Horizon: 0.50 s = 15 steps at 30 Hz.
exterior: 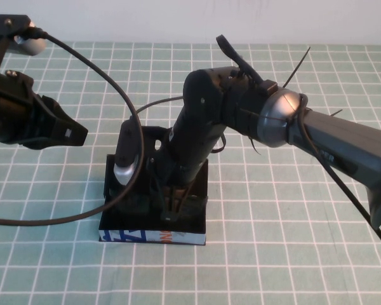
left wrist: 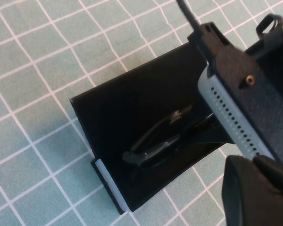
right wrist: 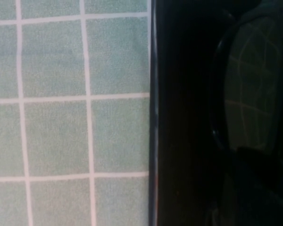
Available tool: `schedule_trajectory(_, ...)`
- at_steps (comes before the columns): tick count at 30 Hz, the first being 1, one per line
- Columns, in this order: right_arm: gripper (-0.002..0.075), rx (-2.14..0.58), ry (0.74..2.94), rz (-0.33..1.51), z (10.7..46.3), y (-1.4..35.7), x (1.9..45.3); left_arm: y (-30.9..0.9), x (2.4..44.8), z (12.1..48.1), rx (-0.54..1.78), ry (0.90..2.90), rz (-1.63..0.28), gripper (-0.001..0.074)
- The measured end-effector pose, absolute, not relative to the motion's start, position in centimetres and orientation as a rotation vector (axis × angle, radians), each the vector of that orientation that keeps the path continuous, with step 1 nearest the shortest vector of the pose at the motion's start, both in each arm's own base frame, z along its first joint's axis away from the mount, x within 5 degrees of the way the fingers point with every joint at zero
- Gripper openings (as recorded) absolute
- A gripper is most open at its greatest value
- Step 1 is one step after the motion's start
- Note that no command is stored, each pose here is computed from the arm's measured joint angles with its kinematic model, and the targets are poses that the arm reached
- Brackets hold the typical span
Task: Return glasses to glasses case
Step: Place the glasses in the glasses case
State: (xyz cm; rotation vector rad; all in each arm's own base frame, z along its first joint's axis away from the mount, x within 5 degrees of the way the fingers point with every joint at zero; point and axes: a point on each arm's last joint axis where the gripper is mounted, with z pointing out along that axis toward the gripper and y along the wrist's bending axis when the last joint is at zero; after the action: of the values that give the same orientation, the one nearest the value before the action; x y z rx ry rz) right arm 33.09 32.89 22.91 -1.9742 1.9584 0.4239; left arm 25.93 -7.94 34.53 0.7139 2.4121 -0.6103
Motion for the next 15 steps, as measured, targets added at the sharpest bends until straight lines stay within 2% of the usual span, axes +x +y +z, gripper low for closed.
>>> schedule_trajectory(7,0.0041,-1.917,1.93,0.488,24.9,33.5,33.2,-7.9,25.9,34.5,0.713,2.411,-0.609,-0.0001)
schedule_trajectory(15,0.0041,-1.959,1.956,0.516,24.6,33.4,32.9,-7.9,25.9,34.5,0.714,2.411,-0.609,-0.0001)
